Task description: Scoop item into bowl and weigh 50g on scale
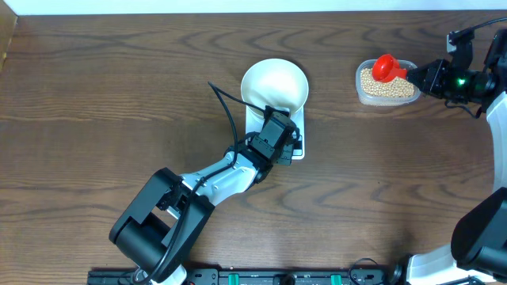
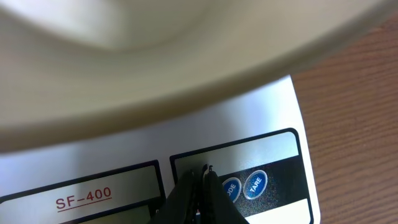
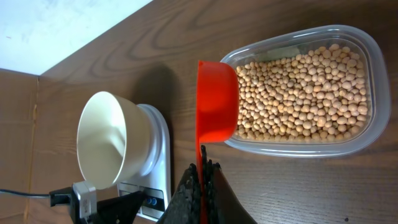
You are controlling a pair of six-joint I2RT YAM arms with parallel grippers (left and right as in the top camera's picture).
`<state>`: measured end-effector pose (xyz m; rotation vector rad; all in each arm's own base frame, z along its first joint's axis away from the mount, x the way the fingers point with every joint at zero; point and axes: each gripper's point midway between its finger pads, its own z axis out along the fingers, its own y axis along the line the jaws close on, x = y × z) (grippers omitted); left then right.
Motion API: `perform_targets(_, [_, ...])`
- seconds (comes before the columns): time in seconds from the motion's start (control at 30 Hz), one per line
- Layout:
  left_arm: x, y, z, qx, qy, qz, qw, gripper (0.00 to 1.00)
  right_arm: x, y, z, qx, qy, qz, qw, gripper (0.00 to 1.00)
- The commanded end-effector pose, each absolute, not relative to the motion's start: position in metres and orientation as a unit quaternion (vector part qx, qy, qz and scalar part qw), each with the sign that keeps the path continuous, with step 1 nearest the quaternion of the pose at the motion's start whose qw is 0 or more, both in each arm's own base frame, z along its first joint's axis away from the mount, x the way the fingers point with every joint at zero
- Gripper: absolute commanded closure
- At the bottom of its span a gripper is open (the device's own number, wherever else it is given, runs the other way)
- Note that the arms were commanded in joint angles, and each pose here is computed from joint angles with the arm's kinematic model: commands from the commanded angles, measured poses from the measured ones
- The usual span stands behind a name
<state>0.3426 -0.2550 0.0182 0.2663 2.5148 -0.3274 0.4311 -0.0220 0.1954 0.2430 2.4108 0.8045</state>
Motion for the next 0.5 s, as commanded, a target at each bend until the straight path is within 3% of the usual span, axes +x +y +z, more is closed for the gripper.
perform_targets(0.0, [0.3304,-0.2417,-0.0106,0.098,0.958,-0.093,0.252,0.93,0.4325,-0.0253,0.2023,0.083,0.902,0.299,0.301,0.99])
perform_targets(0.47, [0.3227,-0.2358,-0.0160,0.100,0.964,-0.081,0.234,0.93,0.4324,-0.0252,0.2023,0.083,0.902,0.299,0.301,0.99])
